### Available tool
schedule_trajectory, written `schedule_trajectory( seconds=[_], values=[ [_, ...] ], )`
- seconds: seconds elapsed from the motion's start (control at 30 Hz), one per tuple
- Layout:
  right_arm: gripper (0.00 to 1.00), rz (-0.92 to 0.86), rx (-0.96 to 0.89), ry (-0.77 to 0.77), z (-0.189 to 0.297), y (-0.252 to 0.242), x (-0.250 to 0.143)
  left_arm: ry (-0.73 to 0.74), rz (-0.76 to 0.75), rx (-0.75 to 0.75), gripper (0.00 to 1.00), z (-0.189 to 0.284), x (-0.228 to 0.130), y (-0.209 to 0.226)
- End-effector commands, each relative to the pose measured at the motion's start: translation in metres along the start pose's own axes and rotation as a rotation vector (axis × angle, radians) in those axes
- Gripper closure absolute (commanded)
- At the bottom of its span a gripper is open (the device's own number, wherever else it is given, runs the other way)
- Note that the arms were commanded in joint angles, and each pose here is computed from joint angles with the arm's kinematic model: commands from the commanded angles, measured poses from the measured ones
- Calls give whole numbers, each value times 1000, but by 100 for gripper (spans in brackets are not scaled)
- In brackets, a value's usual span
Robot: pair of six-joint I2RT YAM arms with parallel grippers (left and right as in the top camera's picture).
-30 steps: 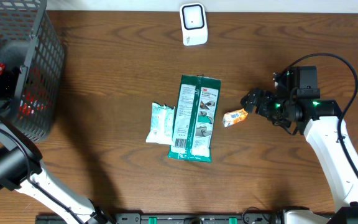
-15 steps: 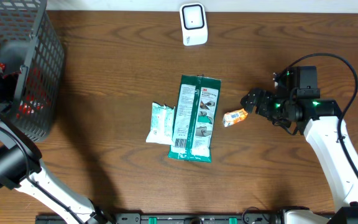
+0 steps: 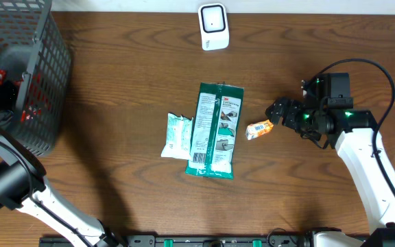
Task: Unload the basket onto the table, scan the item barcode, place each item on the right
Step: 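Carry the red Hacks bag out and drop it onto the glove package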
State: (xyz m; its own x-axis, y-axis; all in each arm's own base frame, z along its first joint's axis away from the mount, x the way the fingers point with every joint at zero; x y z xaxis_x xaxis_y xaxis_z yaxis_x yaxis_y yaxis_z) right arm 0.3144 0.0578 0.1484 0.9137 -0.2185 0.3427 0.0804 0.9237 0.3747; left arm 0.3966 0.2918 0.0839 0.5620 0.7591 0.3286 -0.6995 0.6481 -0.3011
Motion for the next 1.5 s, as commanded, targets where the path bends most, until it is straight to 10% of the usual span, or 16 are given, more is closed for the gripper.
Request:
schedule_trajectory(
  seconds=[0.0,0.33,0.57,1.03,1.47],
  values=[
    [1,-10,-1,-11,2,0,4,-161,-42,-19,92,63,28,-19],
    [1,-10,-1,-11,2,0,4,-670,-103,-155,93,282,48,-80],
    [1,-10,-1,-11,2,0,4,-675,-102,-314,93,365,-31,-124],
    [1,-10,-1,-11,2,0,4,134,-503,-424,92,221,-270,-245],
    [1,-10,-1,-11,2,0,4,372,-578,-430,93,107,-403,-316]
  ],
)
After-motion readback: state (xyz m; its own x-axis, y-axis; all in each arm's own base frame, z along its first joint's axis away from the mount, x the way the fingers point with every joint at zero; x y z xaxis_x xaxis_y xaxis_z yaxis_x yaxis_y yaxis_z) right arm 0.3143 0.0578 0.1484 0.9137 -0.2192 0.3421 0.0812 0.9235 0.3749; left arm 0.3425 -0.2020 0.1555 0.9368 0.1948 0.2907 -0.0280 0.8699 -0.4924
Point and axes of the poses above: each gripper's point midway between its finger pads, its own z axis back along the fingers, its own y axis along the line the jaws close on, x = y × z, the point moved 3 cm from there along z, back along the fingers, and after that the axes turned 9 degrees about z, right-handed, at the moved point
